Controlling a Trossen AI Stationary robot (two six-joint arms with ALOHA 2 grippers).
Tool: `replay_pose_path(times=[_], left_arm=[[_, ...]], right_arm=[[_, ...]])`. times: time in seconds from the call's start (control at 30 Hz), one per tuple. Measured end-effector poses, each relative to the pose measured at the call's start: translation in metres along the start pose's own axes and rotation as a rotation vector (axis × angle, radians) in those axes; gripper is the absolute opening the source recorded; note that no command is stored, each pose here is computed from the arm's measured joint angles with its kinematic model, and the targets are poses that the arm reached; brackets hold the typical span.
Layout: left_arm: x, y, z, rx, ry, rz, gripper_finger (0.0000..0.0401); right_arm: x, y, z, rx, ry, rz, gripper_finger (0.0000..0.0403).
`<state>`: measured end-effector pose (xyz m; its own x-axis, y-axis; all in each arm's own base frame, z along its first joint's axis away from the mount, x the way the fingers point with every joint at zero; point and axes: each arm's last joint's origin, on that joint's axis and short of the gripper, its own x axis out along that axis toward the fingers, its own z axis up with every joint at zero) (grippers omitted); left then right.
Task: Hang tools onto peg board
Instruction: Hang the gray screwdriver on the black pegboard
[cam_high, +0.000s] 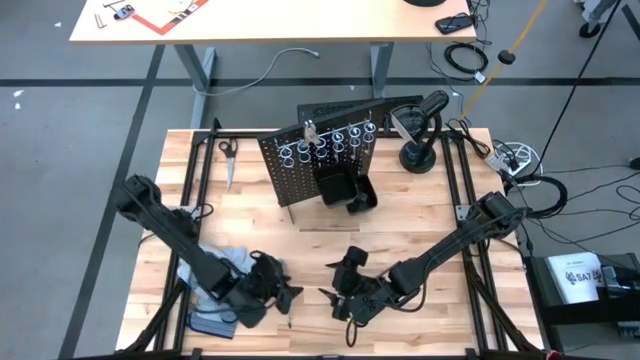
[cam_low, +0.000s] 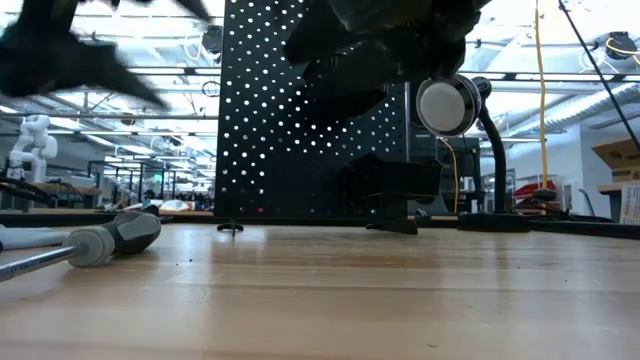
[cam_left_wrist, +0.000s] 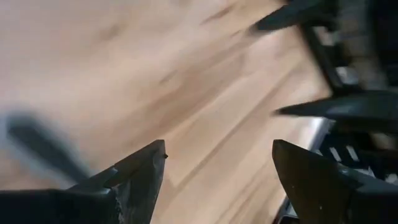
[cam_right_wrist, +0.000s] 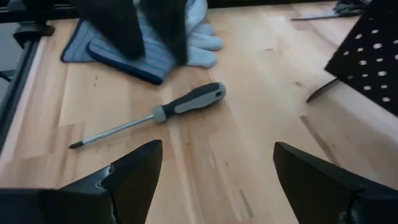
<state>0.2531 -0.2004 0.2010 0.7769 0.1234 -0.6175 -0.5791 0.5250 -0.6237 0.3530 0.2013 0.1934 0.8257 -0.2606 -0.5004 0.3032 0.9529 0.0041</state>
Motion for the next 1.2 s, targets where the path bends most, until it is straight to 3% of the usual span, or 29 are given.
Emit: replay_pose_path(times=[0.13,0.3,0.43,0.6,0.7,1.2], left_arm=[[0.024,0.016,-0.011,-0.174,0.068,0.127,0.0304],[0.04,0.024,-0.011,-0.273,0.135,0.236,0.0304],[0.037,0.013,0.001,-0.275,0.157,0.287,0.0304],[0.023,0.005,0.022,-0.226,0.187,0.486,0.0304],[0.024,0.007,0.03,-0.243,0.207,0.552,0.0304],[0.078,0.038,0.031,-0.191,0.369,0.725,0.0297]], right_arm=[[-0.002,0.002,-0.001,-0.008,-0.007,-0.003,0.0301],[-0.005,0.005,-0.003,-0.02,-0.013,-0.006,0.0301],[-0.007,0.006,-0.004,-0.024,-0.018,-0.008,0.0301],[-0.007,0.007,-0.004,-0.025,-0.018,-0.006,0.0301],[-0.008,0.007,-0.005,-0.027,-0.017,-0.004,0.0301],[-0.01,0.009,-0.007,-0.041,-0.008,-0.004,0.0301]])
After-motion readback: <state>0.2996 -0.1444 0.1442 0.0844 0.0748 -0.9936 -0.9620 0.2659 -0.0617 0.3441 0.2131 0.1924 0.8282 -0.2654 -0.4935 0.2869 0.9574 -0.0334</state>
